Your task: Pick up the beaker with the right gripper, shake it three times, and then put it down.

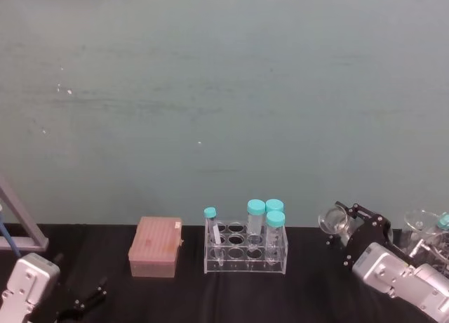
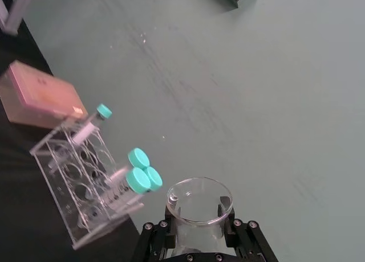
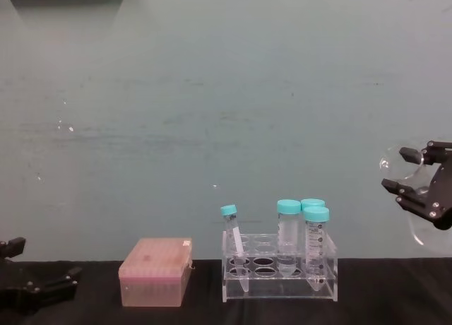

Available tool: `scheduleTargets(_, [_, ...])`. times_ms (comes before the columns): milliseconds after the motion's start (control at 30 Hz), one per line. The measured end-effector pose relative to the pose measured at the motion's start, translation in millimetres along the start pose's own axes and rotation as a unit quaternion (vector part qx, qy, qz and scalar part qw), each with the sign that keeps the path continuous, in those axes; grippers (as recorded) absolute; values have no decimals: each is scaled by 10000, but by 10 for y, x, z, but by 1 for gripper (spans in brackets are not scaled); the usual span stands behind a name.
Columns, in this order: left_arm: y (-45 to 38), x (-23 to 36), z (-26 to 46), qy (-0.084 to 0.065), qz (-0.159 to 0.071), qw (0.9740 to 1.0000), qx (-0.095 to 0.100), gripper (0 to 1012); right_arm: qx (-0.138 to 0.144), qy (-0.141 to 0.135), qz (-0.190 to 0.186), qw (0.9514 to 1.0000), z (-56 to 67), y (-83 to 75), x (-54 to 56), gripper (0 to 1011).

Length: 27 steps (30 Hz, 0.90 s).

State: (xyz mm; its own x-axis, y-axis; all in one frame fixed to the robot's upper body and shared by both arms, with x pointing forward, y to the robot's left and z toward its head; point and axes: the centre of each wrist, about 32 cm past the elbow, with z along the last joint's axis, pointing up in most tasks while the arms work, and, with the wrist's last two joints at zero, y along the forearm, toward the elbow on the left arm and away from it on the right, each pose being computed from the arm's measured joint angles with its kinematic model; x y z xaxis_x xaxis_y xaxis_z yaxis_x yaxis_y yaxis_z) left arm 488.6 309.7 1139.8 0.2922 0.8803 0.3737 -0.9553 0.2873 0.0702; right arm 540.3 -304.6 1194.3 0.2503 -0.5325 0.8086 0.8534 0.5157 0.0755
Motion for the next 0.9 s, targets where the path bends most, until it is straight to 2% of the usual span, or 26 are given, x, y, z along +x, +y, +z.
scheduleTargets(233, [0,0,0,0,0,10000,0,1000,-11,-380,-46,9993,-39,22,-10,453])
scheduleTargets(400, [0,0,0,0,0,10000,0,1000,15,-507,-51,9987,-45,42,-24,453])
scheduleTargets(467, [0,0,0,0,-1,10000,0,1000,20,-269,-66,9996,-36,52,-19,453])
scheduleTargets(500, [0,0,0,0,0,10000,0,1000,-25,146,-37,9999,-12,57,-16,453])
scheduleTargets(533, [0,0,0,0,0,10000,0,1000,-25,146,-37,9999,-12,57,-16,453])
scheduleTargets(567, [0,0,0,0,0,10000,0,1000,-93,677,13,9977,18,60,-15,453])
scheduleTargets(600, [0,0,0,0,0,10000,0,1000,-139,983,45,9951,35,63,-20,453])
scheduleTargets(633, [0,0,0,0,0,10000,0,1000,-229,1582,104,9871,66,63,-14,453])
scheduleTargets(667, [0,0,0,0,0,10000,0,1000,-282,1879,143,9817,81,63,-20,453])
scheduleTargets(700, [0,0,0,0,0,10000,0,1000,-356,2373,211,9706,114,66,-23,453])
scheduleTargets(800, [0,0,0,0,0,10000,0,1000,-454,2961,312,9536,145,67,-42,453])
scheduleTargets(833, [0,0,0,0,0,10000,1,1000,-487,3262,365,9433,157,66,-49,453])
scheduleTargets(900, [0,0,0,0,0,10000,0,1000,-511,3536,423,9330,170,64,-55,453])
